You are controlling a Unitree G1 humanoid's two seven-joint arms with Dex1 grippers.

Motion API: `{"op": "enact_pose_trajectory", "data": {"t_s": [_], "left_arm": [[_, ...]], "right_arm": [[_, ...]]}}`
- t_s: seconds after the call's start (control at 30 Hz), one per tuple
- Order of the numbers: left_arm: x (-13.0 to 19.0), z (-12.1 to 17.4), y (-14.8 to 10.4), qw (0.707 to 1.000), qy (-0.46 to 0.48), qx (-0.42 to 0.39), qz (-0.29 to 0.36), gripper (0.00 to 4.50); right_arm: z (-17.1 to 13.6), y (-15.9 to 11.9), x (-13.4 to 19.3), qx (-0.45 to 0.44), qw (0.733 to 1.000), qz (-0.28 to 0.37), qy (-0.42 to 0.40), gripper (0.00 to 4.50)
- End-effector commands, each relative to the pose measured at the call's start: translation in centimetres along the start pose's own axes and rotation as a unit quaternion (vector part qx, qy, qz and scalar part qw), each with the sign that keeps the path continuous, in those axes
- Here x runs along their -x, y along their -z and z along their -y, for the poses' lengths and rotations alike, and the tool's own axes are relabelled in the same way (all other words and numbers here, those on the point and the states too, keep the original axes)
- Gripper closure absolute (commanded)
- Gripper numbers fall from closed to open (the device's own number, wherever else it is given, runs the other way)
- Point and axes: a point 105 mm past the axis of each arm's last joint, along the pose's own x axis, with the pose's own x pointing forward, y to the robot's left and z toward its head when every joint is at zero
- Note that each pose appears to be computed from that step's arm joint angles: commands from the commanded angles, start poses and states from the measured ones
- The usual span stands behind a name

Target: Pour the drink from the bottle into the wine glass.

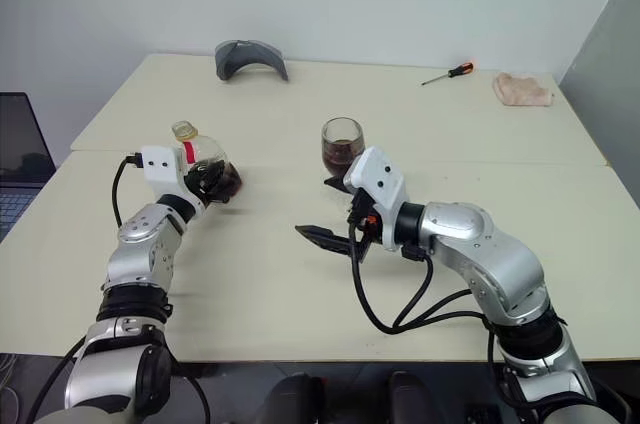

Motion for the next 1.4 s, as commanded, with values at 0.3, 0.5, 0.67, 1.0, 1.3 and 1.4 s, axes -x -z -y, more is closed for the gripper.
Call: {"op": "enact_pose_trajectory", "data": {"t_s": [0.3,0.5,0.67,1.0,1.3,1.4], "left_arm": [[-0.5,-1.4,-0.3,0.998,-0.041,-0.037,0.0,3.78],[-0.6,-1.6,0.0,0.999,-0.043,-0.022,-0.003,3.78],[-0.7,-2.0,0.3,0.999,-0.051,-0.01,-0.01,3.78],[-0.8,-2.1,0.3,0.998,-0.05,-0.023,-0.011,2.46],[0.2,-1.4,-0.2,0.998,-0.032,-0.058,0.008,0.02],[1.0,-1.3,-0.4,0.997,-0.032,-0.063,0.015,0.02]], "right_arm": [[-0.8,-1.6,-0.3,0.027,0.999,0.034,-0.022,0.0],[-0.8,-1.6,-0.2,0.028,0.999,0.032,-0.022,0.0],[-0.8,-1.5,-0.2,0.03,0.999,0.031,-0.021,0.0],[-0.7,-1.4,-0.1,0.029,0.999,0.028,-0.02,0.0],[-0.6,-1.4,0.0,0.022,0.999,0.03,-0.015,0.0],[-0.5,-1.3,0.1,0.023,0.999,0.029,-0.013,0.0]]}}
